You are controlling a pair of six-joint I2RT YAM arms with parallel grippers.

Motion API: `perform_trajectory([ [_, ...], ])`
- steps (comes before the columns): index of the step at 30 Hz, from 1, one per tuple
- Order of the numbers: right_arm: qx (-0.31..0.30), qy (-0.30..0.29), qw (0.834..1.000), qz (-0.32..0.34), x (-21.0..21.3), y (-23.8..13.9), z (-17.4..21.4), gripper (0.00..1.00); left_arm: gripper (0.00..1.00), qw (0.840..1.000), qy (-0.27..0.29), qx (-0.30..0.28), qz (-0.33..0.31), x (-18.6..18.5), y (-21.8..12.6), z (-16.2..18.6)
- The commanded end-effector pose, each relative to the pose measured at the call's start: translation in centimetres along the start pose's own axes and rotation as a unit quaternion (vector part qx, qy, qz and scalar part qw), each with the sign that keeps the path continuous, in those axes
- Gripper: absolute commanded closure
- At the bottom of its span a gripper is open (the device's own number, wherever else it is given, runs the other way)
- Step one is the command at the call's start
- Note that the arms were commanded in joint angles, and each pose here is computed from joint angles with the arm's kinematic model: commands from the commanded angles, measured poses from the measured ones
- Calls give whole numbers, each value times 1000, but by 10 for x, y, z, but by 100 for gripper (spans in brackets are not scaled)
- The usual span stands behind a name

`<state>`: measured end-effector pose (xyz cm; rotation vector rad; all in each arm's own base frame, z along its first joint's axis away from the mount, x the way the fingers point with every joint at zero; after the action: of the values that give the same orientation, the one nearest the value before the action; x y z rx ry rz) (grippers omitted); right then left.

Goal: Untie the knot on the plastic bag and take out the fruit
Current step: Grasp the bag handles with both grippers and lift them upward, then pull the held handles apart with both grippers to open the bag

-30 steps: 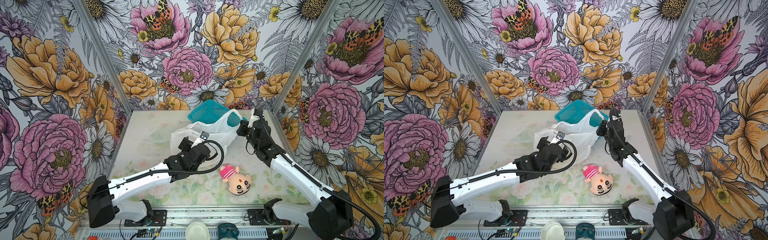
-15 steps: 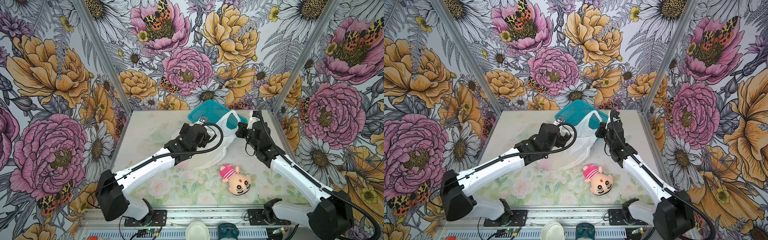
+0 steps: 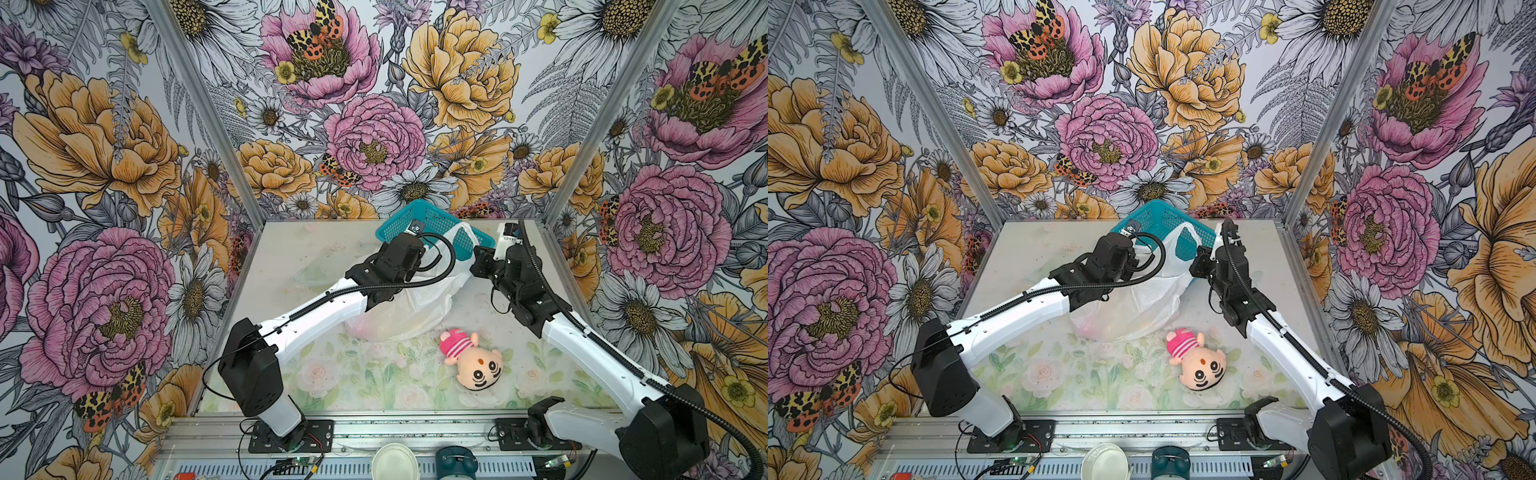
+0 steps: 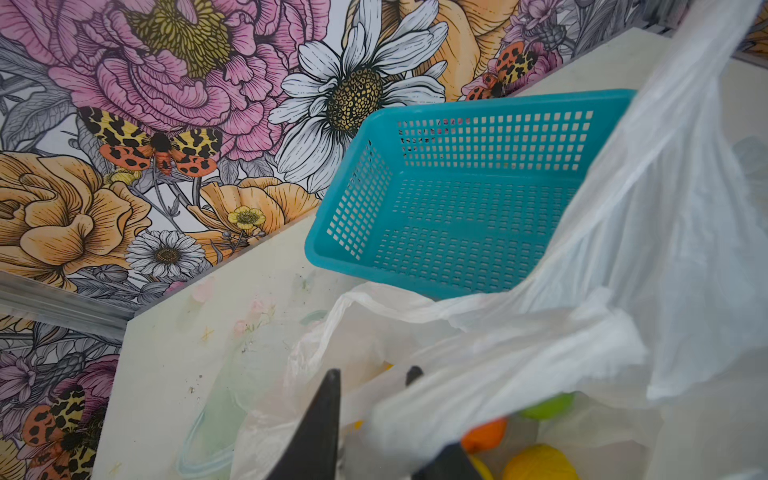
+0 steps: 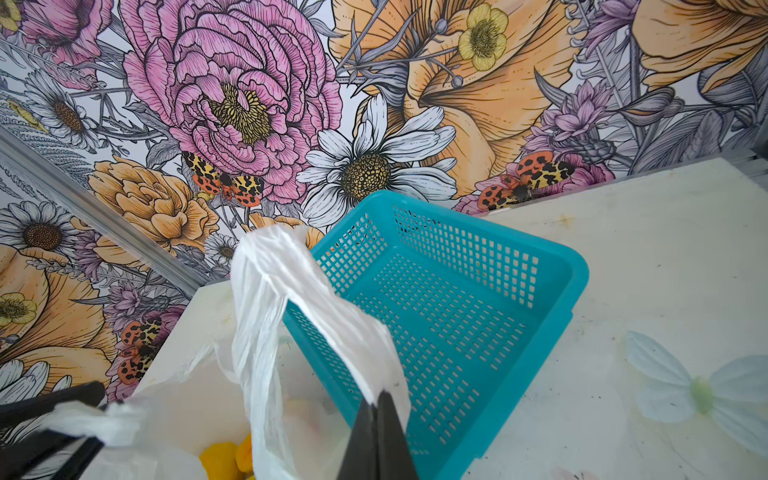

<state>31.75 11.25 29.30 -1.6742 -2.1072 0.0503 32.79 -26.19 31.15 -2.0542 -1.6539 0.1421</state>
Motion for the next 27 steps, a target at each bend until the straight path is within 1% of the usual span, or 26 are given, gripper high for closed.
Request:
perform_trajectory([
  [1, -12, 12, 1000, -9, 1, -7, -4, 100, 97, 998, -46, -27, -21, 20, -9, -22],
  [2, -10, 14, 1000, -11, 1, -7, -3, 100, 100, 997, -61, -32, -34, 28, -11, -25],
  [4, -8, 20, 1000, -20, 2, -7, -1, 100, 100, 993, -97, -39, -61, 48, -16, -29],
  [6, -7, 26, 999, -30, 4, -7, 0, 100, 100, 985, -146, -43, -85, 72, -22, -28],
  [8, -4, 31, 999, -39, 7, -5, -1, 100, 100, 973, -201, -48, -104, 100, -32, -23],
  [13, 4, 30, 998, -63, 22, 0, -3, 100, 100, 944, -293, -61, -140, 152, -54, -2],
  [16, 3, 21, 996, -81, 40, 1, -6, 100, 100, 931, -326, -58, -152, 175, -62, 11],
  [19, -1, 4, 995, -104, 64, 2, -13, 100, 100, 923, -349, -59, -151, 192, -69, 19],
  [22, -8, -9, 993, -119, 85, 6, -24, 100, 100, 918, -363, -57, -147, 204, -71, 23],
  [27, -16, -8, 989, -147, 110, 26, -48, 100, 100, 912, -374, -57, -157, 222, -68, 17],
])
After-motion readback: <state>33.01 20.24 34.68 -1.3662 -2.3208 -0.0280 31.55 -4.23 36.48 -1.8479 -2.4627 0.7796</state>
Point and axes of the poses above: each gripper's point midway between its finger pads, its own y axis out along the fingers, its own x axis along the line the jaws close on, z = x × y, the point moved 7 cm from there along -y, back along the fingers, and after that the axes turned 6 degrees about -y, right-handed, at the moved point
